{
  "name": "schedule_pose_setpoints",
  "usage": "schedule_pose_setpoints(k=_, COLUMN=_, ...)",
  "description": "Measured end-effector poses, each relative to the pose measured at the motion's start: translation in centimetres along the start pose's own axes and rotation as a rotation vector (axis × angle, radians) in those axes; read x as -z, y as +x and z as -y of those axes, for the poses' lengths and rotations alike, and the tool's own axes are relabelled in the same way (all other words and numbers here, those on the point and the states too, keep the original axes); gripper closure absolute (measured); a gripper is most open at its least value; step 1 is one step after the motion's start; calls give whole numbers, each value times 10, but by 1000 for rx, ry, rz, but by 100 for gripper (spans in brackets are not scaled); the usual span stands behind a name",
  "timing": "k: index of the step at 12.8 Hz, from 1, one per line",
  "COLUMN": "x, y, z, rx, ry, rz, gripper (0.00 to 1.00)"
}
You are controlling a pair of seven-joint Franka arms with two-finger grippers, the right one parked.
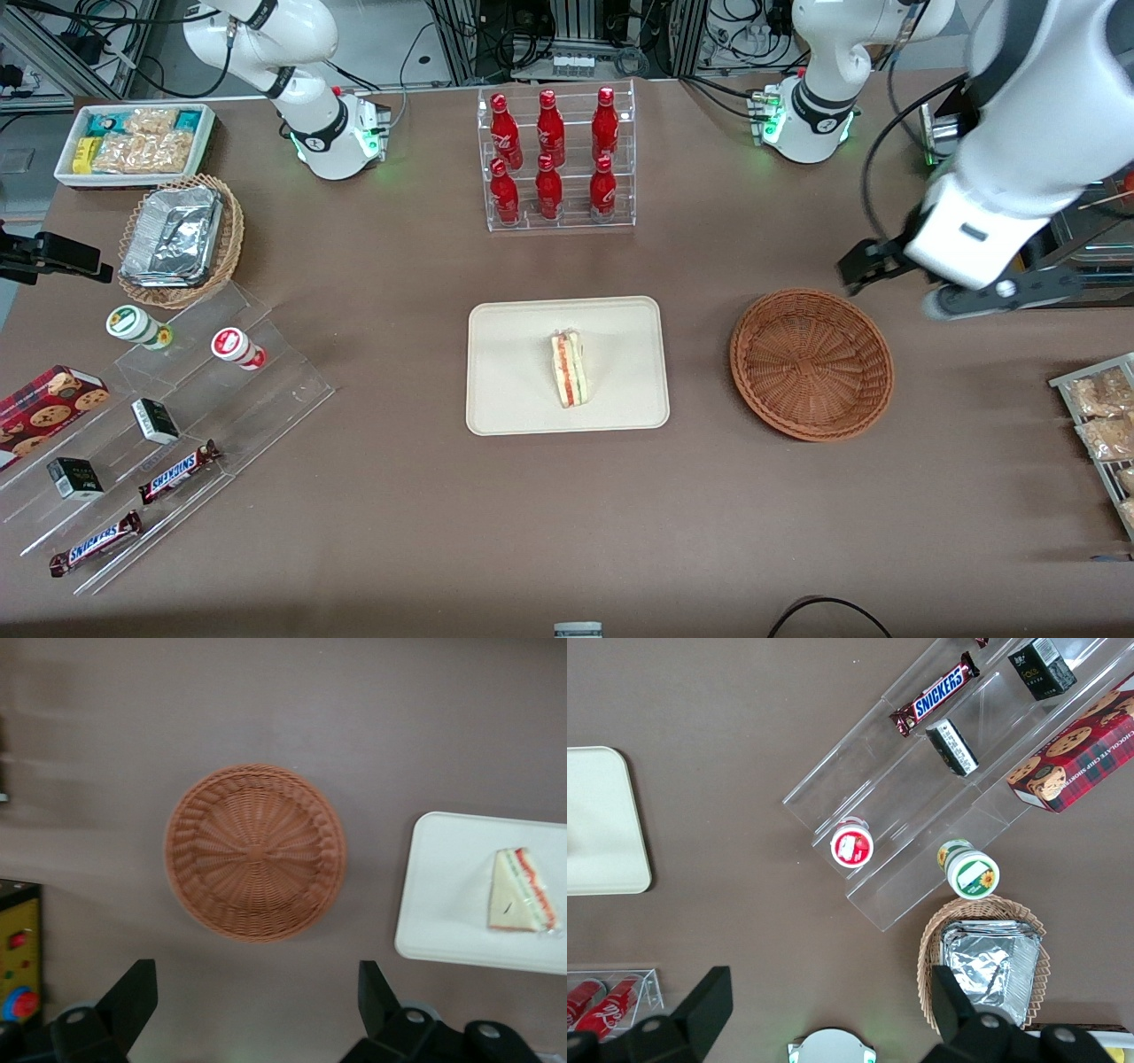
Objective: Place sandwich from basket to tray
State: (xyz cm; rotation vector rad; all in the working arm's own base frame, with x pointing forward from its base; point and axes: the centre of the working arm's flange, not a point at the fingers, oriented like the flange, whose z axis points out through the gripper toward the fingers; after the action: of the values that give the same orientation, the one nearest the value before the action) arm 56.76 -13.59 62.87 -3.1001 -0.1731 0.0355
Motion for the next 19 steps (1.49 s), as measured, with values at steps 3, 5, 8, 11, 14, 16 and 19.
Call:
schedule_pose_setpoints(k=3, x=10, y=-14, z=45, rx=-69, ry=-6, rz=7, gripper=0)
schedule_pose_setpoints(k=5, x=13, y=-26, z=68, rx=-114, ry=1, rz=12, gripper=0)
schedule_pose_setpoints(k=8, x=13, y=-33, z=84, rx=-154, ry=4, rz=16, gripper=0)
schedule_pose_setpoints(k=11, x=12, y=-28, z=115, rx=-180, ry=-5, rz=19, gripper=0)
schedule_pose_setpoints(k=14, x=11, y=-25, z=133, rx=-182, ry=-12, rz=21, gripper=0)
schedule_pose_setpoints(k=16, x=11, y=-22, z=132, rx=-182, ry=-25, rz=21, gripper=0)
schedule_pose_setpoints(k=19, x=12, y=-16, z=131, rx=-183, ry=-31, rz=14, gripper=0)
